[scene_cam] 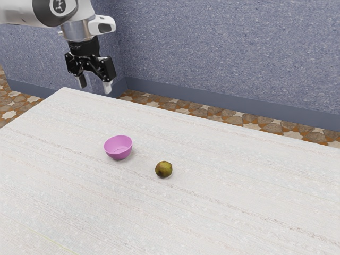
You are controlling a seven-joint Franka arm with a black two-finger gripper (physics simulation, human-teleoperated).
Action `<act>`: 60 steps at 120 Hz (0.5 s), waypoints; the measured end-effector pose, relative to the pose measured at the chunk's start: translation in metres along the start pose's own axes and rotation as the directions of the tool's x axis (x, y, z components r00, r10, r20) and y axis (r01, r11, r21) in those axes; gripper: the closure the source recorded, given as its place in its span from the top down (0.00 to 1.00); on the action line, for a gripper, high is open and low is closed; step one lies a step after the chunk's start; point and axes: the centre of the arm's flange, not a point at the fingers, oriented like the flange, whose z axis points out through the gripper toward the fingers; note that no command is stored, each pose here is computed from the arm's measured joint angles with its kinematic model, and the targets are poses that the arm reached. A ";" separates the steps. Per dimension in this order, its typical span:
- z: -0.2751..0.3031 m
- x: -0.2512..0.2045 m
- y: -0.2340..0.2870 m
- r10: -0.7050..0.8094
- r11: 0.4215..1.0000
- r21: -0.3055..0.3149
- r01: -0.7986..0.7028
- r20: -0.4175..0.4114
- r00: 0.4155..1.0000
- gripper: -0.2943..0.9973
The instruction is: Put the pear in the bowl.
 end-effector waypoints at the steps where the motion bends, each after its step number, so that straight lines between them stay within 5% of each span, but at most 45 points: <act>1: -0.004 0.002 0.000 0.000 1.000 0.002 0.000 -0.009 1.000 0.77; 20: -0.013 0.026 0.011 0.027 0.999 0.031 -0.026 -0.049 0.998 0.77; 60: 0.079 0.073 0.018 0.043 0.998 0.041 -0.046 0.065 0.997 0.77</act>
